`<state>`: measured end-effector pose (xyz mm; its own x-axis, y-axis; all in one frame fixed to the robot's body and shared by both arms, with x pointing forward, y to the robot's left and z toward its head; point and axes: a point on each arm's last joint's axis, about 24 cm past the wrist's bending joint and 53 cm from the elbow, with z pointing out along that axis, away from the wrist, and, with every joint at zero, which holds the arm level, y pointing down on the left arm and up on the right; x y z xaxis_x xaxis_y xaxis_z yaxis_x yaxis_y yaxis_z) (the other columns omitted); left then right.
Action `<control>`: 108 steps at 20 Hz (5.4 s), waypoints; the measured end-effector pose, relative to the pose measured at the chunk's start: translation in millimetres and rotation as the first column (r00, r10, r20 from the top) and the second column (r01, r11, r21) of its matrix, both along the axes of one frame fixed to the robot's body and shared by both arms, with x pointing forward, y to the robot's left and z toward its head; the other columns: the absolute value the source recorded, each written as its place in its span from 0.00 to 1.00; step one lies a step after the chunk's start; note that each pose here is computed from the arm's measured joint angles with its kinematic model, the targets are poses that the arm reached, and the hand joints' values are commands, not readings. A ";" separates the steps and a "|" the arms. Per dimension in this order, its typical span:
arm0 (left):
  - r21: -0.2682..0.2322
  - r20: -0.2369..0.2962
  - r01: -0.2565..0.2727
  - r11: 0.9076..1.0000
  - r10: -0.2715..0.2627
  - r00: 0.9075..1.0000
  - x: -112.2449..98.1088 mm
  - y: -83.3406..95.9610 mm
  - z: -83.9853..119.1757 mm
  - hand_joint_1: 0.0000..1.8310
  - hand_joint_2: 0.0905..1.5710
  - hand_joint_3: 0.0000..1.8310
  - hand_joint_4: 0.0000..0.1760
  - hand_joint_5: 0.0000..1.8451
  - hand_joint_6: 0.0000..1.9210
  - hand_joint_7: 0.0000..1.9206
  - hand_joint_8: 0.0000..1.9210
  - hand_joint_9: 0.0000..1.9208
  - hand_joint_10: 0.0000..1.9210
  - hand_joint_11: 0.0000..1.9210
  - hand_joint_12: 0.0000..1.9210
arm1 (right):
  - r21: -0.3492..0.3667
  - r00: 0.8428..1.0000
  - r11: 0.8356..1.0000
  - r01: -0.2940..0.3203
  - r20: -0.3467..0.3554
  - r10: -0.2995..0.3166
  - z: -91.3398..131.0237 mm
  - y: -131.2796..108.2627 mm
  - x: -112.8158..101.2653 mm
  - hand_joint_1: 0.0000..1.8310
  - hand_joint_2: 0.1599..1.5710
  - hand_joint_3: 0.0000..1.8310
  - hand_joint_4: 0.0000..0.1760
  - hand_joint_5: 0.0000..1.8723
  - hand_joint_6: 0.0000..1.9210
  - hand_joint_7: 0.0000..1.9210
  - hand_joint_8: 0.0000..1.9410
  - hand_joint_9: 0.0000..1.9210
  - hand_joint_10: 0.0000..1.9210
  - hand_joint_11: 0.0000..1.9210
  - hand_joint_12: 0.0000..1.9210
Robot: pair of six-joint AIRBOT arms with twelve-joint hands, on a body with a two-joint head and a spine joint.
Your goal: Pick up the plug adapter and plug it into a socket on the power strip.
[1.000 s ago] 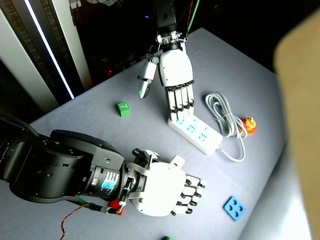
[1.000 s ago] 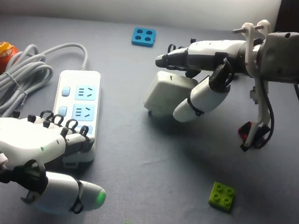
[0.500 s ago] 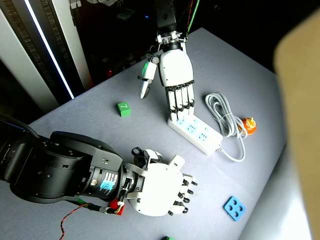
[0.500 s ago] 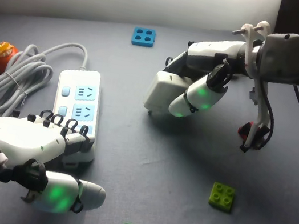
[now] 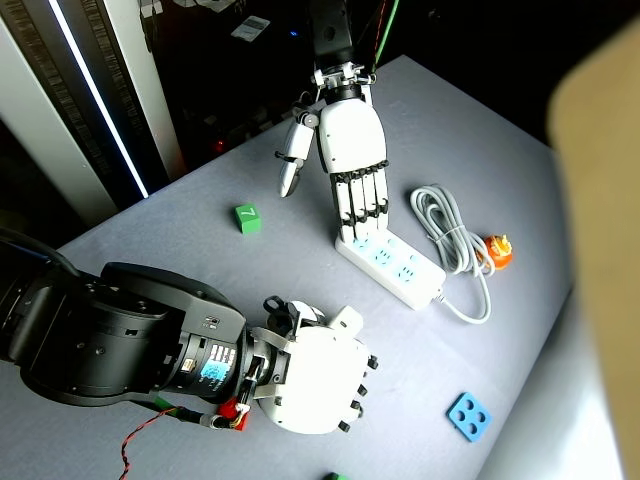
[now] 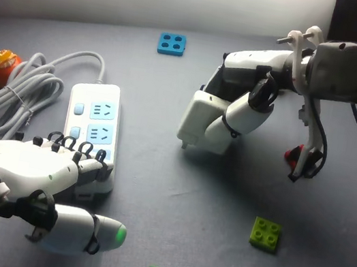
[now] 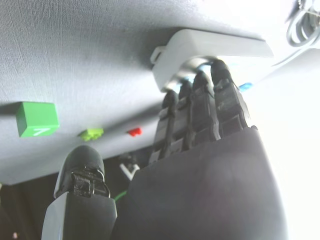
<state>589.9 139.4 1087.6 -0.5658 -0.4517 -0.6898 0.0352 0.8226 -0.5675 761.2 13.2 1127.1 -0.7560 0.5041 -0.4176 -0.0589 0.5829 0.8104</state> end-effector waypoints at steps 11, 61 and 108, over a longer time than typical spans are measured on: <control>0.000 0.003 -0.002 1.000 0.002 1.000 0.4 0.1 0.3 0.00 0.74 0.00 0.00 0.05 0.00 0.06 0.00 0.06 0.00 0.00 0.14 | -0.074 0.992 0.994 -0.076 0.099 0.083 29.9 9.6 -0.6 0.68 0.66 0.00 0.00 0.51 0.49 0.59 0.44 0.67 0.02 0.43 0.49; -0.012 0.013 -0.012 1.000 0.012 1.000 3.9 -1.7 4.3 0.00 0.75 0.00 0.00 0.07 0.00 0.08 0.00 0.08 0.00 0.00 0.19 | -0.238 0.909 0.969 0.061 0.415 0.044 101.9 158.8 -11.6 0.68 0.67 0.00 0.00 0.48 0.53 0.57 0.46 0.67 0.01 0.41 0.53; -0.011 0.019 -0.016 1.000 0.017 1.000 4.7 -2.4 4.7 0.00 0.75 0.00 0.00 0.06 0.00 0.08 0.00 0.08 0.00 0.00 0.15 | -0.286 0.883 0.958 0.037 0.458 0.103 75.3 170.2 -22.7 0.67 0.68 0.00 0.00 0.48 0.55 0.56 0.48 0.66 0.00 0.41 0.51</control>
